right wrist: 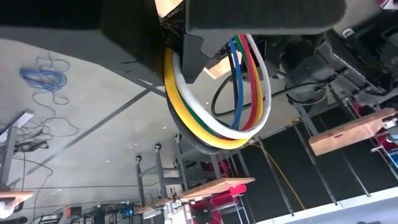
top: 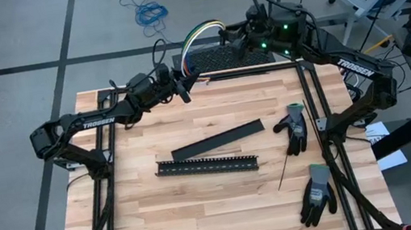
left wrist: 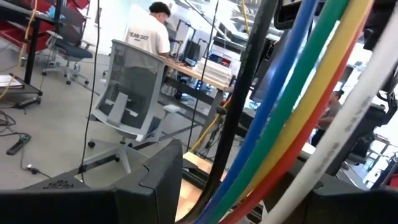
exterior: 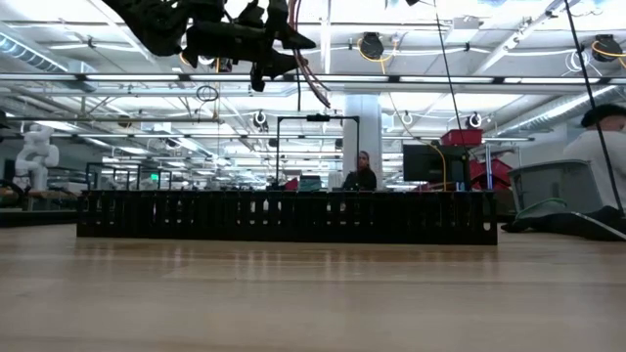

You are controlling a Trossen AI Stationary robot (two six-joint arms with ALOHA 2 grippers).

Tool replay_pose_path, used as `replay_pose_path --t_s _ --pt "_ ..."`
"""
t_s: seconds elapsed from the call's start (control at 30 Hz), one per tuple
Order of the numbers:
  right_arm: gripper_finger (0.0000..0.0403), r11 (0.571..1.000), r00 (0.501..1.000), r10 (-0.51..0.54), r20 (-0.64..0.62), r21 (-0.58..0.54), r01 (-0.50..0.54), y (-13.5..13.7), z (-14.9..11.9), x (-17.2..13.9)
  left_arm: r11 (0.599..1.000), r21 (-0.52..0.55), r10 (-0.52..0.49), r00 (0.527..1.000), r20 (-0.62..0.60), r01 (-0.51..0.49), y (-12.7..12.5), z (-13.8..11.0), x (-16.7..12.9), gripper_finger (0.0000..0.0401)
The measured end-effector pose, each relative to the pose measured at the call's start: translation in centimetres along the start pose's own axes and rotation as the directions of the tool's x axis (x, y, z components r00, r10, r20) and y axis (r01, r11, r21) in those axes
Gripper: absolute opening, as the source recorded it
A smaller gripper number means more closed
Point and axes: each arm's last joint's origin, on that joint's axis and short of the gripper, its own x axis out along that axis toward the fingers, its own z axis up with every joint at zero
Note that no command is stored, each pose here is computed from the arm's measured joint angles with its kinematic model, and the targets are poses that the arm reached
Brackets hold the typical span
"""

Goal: Ziptie cables
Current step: Put the zip tied cables into the black cable duct

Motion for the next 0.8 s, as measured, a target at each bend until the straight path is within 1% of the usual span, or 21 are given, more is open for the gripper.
replay_pose_path --t_s 0.3,0.5,0.7,0.8 --pt "0.0009 1.0 1.0 0.017 -0.009 0.018 -0.017 0.05 -0.05 0.0 1.0 0.02 0.0 1.0 0.006 0.0 -0.01 0.05 0.0 0.018" --pt "0.0009 1.0 1.0 0.024 -0.012 0.018 -0.024 0.18 -0.11 0.0 1.0 0.027 -0.001 1.0 0.008 0.0 -0.02 0.07 0.0 0.0136" --pt "0.0009 0.999 1.0 0.03 -0.01 0.018 -0.029 0.27 -0.1 -0.01 0.999 0.041 -0.002 1.0 0.015 0.002 -0.01 0.14 0.0 0.011" --pt "0.0009 0.999 1.0 0.029 -0.01 0.018 -0.029 0.27 -0.1 -0.01 0.999 0.049 0.001 1.0 0.022 -0.002 -0.02 0.21 0.0 0.0087"
